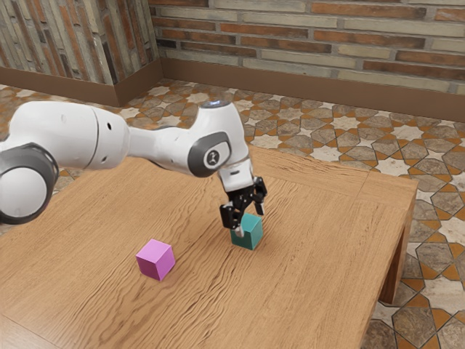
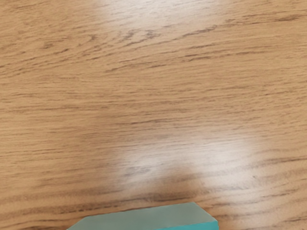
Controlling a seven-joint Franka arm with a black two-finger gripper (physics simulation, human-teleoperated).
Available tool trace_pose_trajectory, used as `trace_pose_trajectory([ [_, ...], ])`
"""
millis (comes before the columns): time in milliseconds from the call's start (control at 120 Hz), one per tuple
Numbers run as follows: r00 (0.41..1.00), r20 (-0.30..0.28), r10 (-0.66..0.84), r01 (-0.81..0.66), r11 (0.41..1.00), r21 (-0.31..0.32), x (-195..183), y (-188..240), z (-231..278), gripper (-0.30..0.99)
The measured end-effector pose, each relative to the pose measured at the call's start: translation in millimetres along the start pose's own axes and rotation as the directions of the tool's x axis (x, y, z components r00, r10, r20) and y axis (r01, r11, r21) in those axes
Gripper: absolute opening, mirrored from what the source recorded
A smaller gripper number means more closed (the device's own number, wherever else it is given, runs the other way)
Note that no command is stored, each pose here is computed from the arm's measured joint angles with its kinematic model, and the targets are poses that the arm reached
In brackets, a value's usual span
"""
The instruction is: Pick up the blue block with one arm, and put the blue block on the pink block with one arm
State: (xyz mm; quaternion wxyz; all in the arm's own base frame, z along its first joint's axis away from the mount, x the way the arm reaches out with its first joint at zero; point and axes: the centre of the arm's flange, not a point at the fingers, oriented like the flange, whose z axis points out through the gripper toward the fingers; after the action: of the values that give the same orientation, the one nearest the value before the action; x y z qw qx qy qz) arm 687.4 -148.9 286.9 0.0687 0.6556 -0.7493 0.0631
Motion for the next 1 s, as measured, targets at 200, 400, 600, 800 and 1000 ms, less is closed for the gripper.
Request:
trace_pose_trajectory([
  [200,1.0,-0.001,0.021,-0.021,1.0,-0.014,-5.2,0.1,20.4,0.69],
  [400,1.0,0.0,0.028,-0.028,1.0,0.004,-12.6,-2.7,29.1,0.69],
  [600,0.999,0.001,0.037,-0.037,0.999,0.016,-14.9,-4.4,32.3,0.69],
  [800,1.0,0.016,0.021,-0.021,1.0,0.023,-27.5,-5.6,32.5,0.42],
  [1000,0.999,0.042,0.023,-0.026,0.997,0.067,-15.6,13.2,-20.9,0.33],
])
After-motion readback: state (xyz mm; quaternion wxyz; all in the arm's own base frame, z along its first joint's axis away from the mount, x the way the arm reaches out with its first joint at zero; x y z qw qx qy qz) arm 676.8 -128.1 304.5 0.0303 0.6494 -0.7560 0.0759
